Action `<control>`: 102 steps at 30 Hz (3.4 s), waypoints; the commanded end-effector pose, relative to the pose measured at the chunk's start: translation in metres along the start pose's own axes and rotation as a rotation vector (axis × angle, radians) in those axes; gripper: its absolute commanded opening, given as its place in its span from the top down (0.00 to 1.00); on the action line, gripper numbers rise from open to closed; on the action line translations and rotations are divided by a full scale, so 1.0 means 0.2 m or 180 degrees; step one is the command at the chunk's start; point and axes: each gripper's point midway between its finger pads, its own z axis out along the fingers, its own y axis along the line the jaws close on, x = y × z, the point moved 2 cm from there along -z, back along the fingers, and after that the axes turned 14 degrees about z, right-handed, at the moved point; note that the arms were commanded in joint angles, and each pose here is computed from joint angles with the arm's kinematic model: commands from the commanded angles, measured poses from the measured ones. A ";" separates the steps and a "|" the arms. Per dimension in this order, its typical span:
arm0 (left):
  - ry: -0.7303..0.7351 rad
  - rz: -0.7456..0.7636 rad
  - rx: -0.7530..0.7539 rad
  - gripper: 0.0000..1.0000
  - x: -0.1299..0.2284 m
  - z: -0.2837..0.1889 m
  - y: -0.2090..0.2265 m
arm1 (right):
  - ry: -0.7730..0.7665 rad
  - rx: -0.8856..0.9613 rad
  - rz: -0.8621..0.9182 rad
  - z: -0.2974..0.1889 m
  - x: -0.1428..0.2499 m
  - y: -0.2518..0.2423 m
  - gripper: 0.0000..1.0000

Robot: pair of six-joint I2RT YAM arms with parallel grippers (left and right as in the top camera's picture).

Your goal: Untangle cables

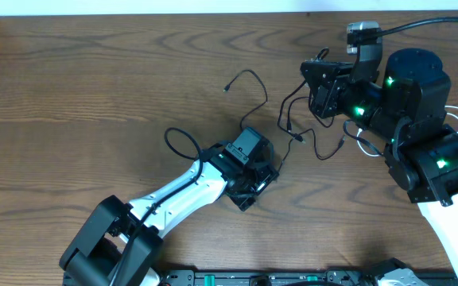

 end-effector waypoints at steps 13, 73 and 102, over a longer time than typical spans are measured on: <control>-0.0549 -0.0163 -0.0166 0.26 -0.18 0.00 0.07 | -0.0042 0.0016 0.0020 -0.02 -0.01 0.00 0.99; -0.0819 -0.0267 -0.1992 0.92 -0.47 -0.24 0.79 | -0.1584 0.3421 0.1914 -1.07 -0.30 -1.43 0.99; -0.1494 0.2540 0.0569 0.93 -0.32 -0.70 -0.12 | -0.0601 0.1310 0.1356 -0.67 -0.42 -1.35 0.15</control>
